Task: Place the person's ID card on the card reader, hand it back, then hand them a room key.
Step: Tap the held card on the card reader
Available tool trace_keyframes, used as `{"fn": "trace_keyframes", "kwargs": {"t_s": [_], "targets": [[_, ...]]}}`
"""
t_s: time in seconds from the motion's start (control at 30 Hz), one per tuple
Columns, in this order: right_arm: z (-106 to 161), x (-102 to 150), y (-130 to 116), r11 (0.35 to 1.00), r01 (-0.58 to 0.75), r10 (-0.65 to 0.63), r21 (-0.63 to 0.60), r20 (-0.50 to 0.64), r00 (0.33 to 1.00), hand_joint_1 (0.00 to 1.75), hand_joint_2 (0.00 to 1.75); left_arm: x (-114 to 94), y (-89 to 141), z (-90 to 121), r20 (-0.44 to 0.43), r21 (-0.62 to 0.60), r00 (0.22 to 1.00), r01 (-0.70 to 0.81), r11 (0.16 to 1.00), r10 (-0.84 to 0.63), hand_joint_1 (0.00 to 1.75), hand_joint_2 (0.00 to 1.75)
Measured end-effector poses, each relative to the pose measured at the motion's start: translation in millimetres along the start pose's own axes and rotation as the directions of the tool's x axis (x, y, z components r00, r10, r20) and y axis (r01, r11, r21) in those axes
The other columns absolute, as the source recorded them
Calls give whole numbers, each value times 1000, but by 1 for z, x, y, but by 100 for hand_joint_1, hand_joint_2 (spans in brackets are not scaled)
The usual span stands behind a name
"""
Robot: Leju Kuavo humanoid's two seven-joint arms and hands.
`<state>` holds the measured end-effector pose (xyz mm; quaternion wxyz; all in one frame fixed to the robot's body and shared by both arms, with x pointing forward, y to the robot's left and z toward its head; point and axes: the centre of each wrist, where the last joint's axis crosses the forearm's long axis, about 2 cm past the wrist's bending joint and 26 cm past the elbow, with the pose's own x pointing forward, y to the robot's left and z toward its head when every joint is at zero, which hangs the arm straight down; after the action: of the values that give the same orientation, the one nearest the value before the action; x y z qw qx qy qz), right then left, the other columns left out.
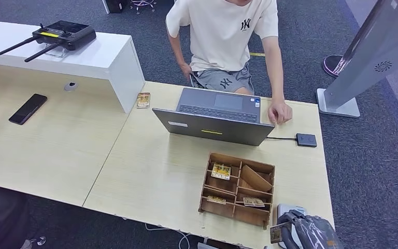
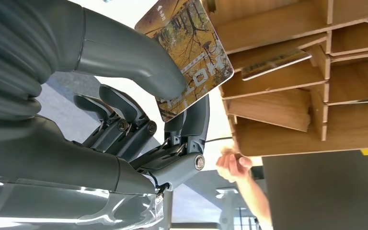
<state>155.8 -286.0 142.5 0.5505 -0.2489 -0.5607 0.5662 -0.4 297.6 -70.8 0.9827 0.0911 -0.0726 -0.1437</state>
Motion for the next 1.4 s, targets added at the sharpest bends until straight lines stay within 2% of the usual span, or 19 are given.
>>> {"fn": "trace_keyframes", "kwargs": {"t_s": [0.27, 0.47, 0.87, 1.4], "targets": [[-26, -3, -4, 999, -23, 23, 26, 18, 1000, 175, 175, -3, 1, -2, -4, -4, 1000, 28, 1000, -28, 0, 0], [-40, -10, -6, 998, -33, 34, 48, -13, 999, 175, 175, -7, 2, -3, -6, -6, 999, 41, 999, -41, 0, 0], [-51, -29, -3, 992, -54, 65, 117, -94, 993, 175, 175, -11, 5, -5, -10, 1, 999, 43, 999, -43, 0, 0], [-62, -40, -6, 984, -69, 91, 166, -129, 987, 175, 175, -7, 11, -7, -8, 2, 1000, 17, 1000, -17, 0, 0]]}}
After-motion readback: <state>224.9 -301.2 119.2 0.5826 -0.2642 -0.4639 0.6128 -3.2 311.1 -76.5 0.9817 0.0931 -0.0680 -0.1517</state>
